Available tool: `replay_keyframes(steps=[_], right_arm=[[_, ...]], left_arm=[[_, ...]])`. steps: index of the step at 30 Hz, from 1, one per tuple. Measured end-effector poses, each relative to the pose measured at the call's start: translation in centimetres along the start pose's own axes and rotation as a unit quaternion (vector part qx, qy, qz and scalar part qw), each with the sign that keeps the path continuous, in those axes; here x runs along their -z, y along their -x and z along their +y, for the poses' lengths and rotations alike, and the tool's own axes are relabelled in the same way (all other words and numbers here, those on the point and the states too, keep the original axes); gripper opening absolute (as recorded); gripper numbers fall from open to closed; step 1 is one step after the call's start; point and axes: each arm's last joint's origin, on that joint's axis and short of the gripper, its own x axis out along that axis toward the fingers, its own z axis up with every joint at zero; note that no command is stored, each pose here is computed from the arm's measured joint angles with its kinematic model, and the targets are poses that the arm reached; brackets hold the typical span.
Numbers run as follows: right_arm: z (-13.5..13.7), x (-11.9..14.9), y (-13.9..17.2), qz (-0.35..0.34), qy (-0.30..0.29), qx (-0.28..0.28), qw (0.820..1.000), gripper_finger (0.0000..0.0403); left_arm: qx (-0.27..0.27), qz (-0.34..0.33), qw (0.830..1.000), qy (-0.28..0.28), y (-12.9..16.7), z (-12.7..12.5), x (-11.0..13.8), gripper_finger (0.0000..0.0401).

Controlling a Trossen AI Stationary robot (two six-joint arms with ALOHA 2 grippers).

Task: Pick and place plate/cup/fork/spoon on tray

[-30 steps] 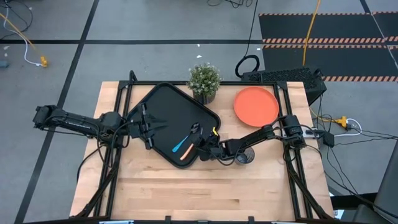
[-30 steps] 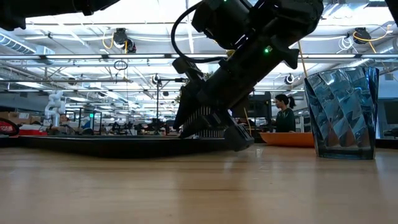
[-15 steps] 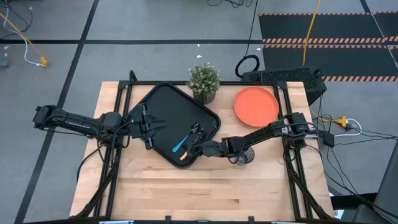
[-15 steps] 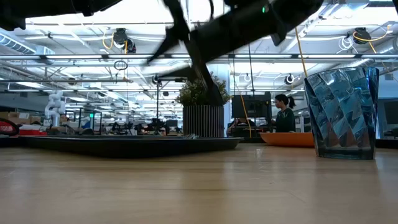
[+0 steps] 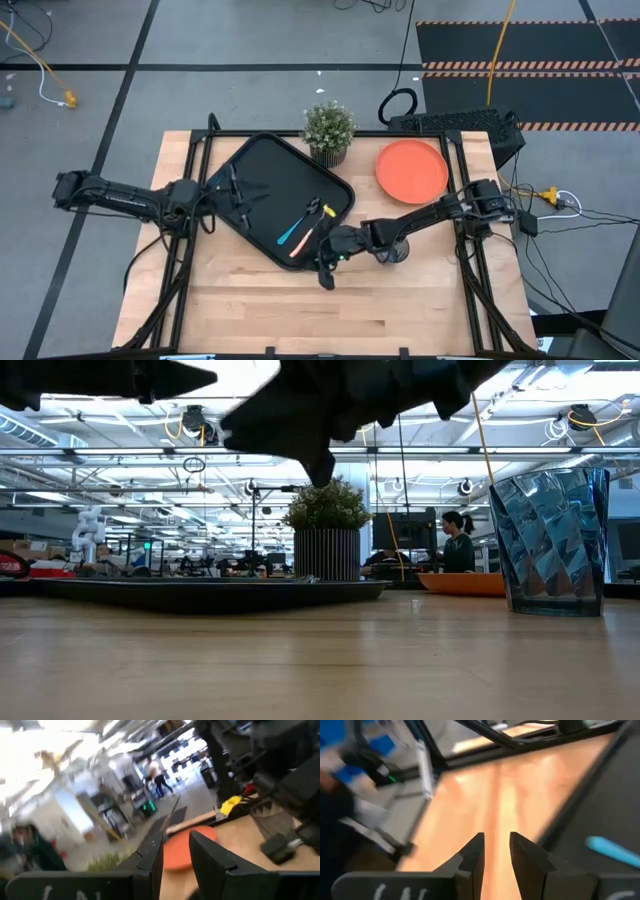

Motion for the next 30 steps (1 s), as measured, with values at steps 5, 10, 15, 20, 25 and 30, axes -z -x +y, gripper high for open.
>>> replay_keyframes(steps=[5, 10, 15, 20, 25, 30], right_arm=[[-2.2, -0.7, 1.4, 0.026, 0.026, 0.102, 0.994, 0.0084], [-3.0, -0.2, 3.4, 0.130, 0.100, 0.138, 0.977, 0.0084], [-2.8, -0.4, 5.3, 0.192, 0.216, 0.127, 0.949, 0.0084], [-3.4, -1.1, 6.2, 0.202, 0.285, 0.123, 0.929, 0.0084], [-5.1, -0.8, 5.7, 0.220, 0.313, 0.156, 0.911, 0.0084], [-5.9, -0.9, 4.2, 0.182, 0.332, 0.170, 0.910, 0.0084]], left_arm=[[-0.003, 0.043, 0.992, 0.116, 0.0, -0.1, 0.8, 0.0097], [0.009, 0.066, 0.981, 0.181, 0.1, -0.5, 1.2, 0.0097], [0.015, 0.076, 0.974, 0.213, 0.2, -0.8, 1.3, 0.0097], [0.013, 0.079, 0.968, 0.237, 0.2, -0.8, 1.4, 0.0097], [0.010, 0.081, 0.973, 0.217, 0.1, -0.7, 1.4, 0.0097], [-0.033, 0.020, 0.983, 0.180, -0.2, 0.6, 0.6, 0.0097]])
